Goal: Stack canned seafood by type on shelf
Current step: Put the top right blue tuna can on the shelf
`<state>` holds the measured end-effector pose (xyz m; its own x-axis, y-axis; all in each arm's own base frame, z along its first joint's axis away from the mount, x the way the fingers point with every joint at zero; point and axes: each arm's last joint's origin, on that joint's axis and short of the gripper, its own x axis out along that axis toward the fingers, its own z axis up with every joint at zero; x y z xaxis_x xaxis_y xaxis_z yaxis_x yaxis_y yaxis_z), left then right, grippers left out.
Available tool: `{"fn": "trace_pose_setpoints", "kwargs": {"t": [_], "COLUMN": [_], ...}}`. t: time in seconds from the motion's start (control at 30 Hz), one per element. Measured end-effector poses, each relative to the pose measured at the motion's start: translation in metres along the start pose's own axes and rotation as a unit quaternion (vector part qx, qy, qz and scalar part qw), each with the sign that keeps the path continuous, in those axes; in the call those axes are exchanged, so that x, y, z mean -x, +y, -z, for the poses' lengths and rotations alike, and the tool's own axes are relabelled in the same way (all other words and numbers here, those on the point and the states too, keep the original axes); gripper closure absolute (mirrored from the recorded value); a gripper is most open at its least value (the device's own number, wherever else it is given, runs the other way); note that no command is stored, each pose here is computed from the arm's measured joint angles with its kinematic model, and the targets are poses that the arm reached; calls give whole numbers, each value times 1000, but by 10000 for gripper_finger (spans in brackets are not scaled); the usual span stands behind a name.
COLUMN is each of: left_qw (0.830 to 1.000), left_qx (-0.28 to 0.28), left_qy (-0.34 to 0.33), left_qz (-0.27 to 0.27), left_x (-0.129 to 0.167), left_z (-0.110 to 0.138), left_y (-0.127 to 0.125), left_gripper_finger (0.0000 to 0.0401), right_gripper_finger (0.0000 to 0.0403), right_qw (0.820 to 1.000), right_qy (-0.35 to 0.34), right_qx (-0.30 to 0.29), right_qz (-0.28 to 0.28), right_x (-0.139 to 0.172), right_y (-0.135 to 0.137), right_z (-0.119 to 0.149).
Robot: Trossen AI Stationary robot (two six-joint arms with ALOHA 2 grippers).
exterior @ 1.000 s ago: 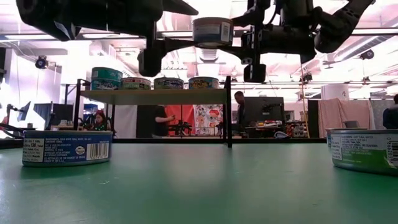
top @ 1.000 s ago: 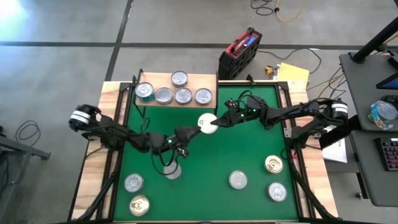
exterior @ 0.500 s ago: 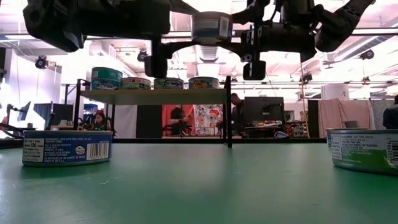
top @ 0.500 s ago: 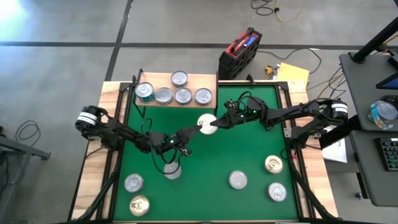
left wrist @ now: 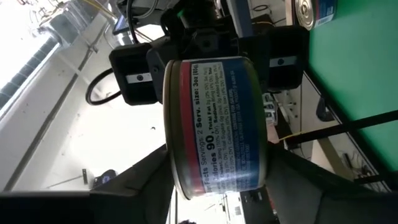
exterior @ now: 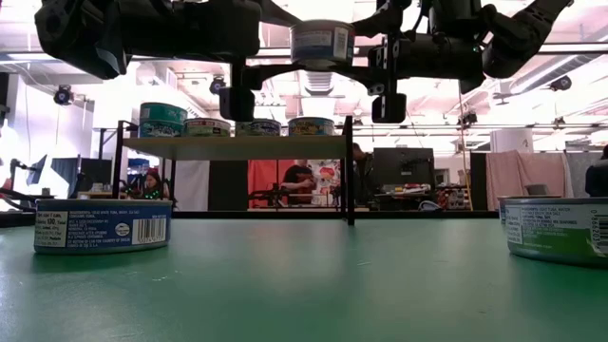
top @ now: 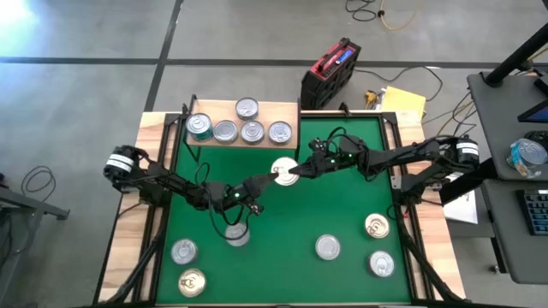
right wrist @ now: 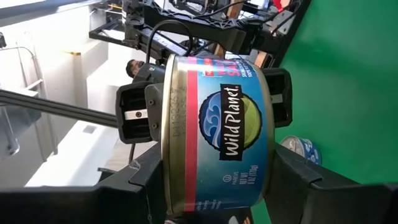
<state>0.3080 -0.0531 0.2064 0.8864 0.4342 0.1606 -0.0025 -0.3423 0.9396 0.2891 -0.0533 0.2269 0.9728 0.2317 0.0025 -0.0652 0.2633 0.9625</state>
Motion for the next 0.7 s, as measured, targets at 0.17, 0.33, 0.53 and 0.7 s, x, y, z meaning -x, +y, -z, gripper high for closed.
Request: {"fn": "trace_pose_setpoints", "kwargs": {"t": [0.17, 0.33, 0.53, 0.7], "left_qw": [1000, 1000, 999, 998], "left_qx": [21, 23, 36, 62], "left_qy": [4, 1, 16, 27], "left_qz": [2, 2, 7, 14], "left_x": [0, 0, 2, 5], "left_z": [0, 0, -1, -4], "left_y": [0, 0, 1, 2], "left_gripper_finger": [214, 214, 214, 214], "right_gripper_finger": [216, 171, 141, 150], "right_qw": [1000, 1000, 1000, 1000], "right_qy": [-5, -13, -19, -19], "right_qx": [3, 1, 9, 15], "right_qz": [3, 10, 11, 10], "right_x": [0, 0, 0, 0], "right_y": [0, -1, -2, -1], "right_z": [0, -1, -1, -1]}}
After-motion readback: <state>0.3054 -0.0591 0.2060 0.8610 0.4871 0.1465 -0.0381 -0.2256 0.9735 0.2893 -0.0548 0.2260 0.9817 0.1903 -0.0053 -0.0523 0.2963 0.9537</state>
